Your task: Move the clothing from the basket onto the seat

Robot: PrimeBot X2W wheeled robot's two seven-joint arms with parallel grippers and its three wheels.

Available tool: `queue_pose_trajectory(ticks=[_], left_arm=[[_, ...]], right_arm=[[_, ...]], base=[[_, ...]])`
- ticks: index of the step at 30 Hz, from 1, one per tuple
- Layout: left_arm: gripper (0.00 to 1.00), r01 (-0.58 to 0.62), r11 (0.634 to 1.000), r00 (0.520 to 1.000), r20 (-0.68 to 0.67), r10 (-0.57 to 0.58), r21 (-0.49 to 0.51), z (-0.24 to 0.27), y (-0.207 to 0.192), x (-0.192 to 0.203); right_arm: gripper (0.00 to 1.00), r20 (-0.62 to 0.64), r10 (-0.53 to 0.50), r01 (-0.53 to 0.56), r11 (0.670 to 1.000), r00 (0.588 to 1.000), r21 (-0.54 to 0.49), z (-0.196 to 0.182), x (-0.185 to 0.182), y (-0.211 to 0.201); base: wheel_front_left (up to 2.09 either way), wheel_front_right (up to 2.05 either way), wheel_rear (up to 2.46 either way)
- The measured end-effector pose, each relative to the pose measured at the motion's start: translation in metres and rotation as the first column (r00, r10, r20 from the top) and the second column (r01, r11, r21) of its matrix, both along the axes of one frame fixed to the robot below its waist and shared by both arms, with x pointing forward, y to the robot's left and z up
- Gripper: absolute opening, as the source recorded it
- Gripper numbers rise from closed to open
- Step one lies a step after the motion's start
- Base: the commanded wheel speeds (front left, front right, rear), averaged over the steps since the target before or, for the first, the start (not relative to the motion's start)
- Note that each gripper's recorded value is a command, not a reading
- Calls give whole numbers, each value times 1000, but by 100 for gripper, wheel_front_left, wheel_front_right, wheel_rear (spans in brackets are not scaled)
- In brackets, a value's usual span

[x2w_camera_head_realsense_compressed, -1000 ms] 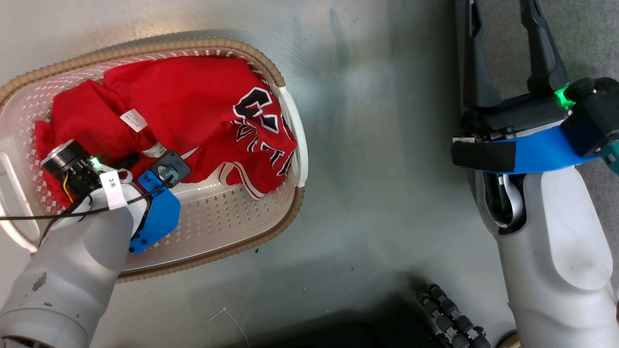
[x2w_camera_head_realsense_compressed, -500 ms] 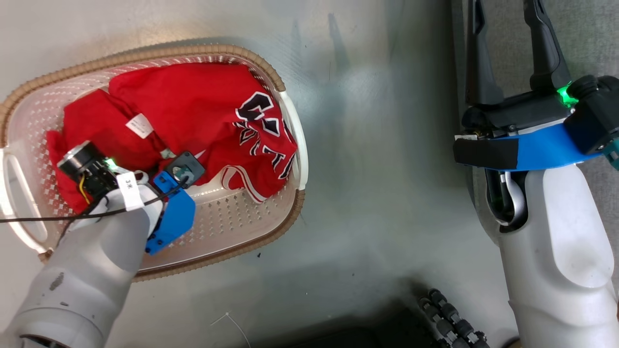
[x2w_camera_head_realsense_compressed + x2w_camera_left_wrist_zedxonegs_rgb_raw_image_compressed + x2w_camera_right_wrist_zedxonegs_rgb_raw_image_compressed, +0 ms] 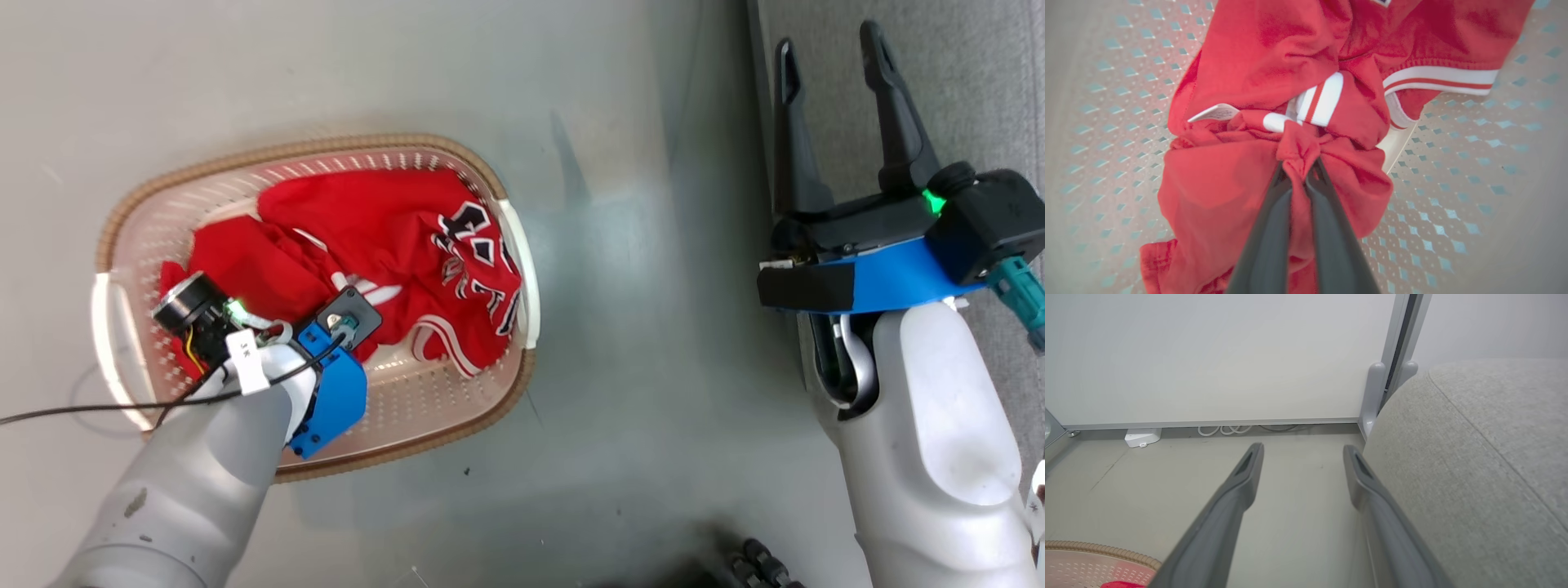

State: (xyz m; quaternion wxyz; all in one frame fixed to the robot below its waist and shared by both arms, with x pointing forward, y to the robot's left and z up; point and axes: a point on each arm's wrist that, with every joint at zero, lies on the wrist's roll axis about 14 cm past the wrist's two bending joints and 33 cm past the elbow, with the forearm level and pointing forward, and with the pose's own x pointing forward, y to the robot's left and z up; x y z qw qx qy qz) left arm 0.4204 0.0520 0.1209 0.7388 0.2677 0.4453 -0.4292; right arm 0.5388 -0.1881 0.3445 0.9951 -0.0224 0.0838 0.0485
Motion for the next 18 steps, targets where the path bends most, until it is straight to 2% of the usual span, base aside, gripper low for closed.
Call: queue_pose_trajectory(ticks=[11, 18], left_arm=[[0, -78, 988, 992, 92, 91, -129, 63, -10, 4], [0, -148, 963, 968, 166, 187, -226, 109, -13, 14]], right_arm=[[100, 60, 28, -29, 999, 998, 16, 43, -11, 16], [100, 90, 42, -44, 999, 995, 20, 67, -22, 24]], base=[[0, 0, 0], [0, 0, 0]])
